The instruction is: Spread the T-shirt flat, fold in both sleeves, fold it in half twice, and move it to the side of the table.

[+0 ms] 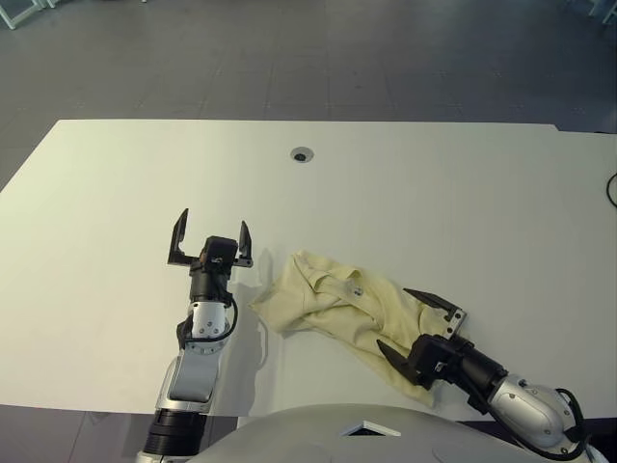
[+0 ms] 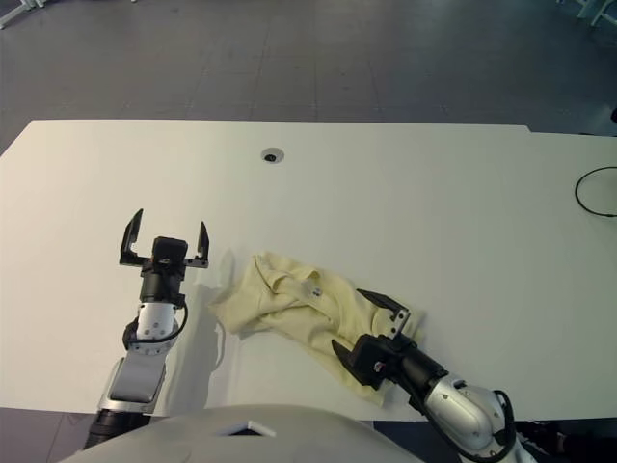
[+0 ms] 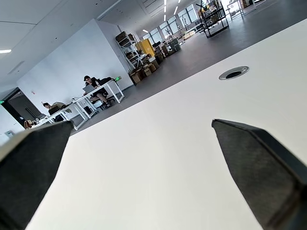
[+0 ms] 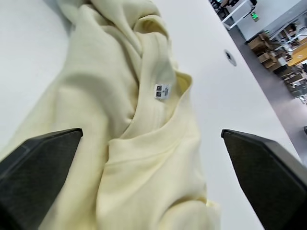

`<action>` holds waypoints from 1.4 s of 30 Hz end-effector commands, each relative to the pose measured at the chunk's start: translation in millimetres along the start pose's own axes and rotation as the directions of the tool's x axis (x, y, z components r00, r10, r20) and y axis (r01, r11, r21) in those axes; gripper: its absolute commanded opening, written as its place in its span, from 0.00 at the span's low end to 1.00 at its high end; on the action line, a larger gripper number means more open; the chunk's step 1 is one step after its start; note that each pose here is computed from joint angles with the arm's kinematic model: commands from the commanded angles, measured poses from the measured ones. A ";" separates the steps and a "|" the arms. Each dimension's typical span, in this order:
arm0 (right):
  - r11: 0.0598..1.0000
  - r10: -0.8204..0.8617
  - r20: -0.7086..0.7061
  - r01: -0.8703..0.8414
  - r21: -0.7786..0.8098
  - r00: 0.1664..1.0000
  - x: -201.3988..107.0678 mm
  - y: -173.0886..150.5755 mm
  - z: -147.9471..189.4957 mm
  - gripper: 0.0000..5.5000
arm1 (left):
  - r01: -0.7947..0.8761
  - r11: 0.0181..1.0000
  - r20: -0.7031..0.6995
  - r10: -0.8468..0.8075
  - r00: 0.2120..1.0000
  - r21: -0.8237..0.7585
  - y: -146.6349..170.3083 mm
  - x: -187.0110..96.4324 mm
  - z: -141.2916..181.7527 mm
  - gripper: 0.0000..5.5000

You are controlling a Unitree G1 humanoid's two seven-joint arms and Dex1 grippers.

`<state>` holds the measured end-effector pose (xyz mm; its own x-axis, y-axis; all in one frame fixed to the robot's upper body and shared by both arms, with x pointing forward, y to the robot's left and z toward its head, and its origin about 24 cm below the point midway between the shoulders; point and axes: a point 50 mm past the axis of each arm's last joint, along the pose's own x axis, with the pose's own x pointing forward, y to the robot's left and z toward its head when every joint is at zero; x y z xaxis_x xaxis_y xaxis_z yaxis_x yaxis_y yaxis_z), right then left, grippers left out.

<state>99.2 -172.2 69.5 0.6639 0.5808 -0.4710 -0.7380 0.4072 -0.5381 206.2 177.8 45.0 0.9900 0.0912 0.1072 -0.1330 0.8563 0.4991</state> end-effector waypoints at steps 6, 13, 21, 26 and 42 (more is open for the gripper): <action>0.995 -0.043 -0.098 0.033 -0.096 0.994 -0.3 -7.9 -16.0 0.91 | -0.007 1.000 0.010 0.007 1.000 0.006 4.7 -0.4 1.3 0.98; 0.993 -0.065 -0.093 0.055 -0.108 0.994 0.4 -9.7 -16.1 0.70 | 0.005 1.000 0.011 -0.005 1.000 0.002 1.2 -1.2 1.8 0.98; 0.980 -0.133 -0.051 0.124 -0.153 0.990 -2.6 -20.4 -9.2 0.58 | 0.018 1.000 0.010 -0.018 1.000 -0.002 -1.6 -0.7 1.5 0.98; 0.981 -0.127 0.006 0.127 -0.148 0.992 -4.0 -23.7 -2.1 0.72 | 0.019 1.000 0.008 -0.019 1.000 -0.004 -3.1 -1.2 1.1 0.98; 0.955 -0.050 0.035 0.058 -0.290 0.998 -2.0 -14.4 -1.5 0.98 | 0.030 0.999 0.013 -0.030 0.999 -0.017 -7.7 -0.3 2.3 0.98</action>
<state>110.3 -180.0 79.6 0.7157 0.5772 -0.3932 -0.6166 0.2578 -0.7439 205.5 172.8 42.8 0.9927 0.0664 0.1005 -0.1074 0.8656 0.4890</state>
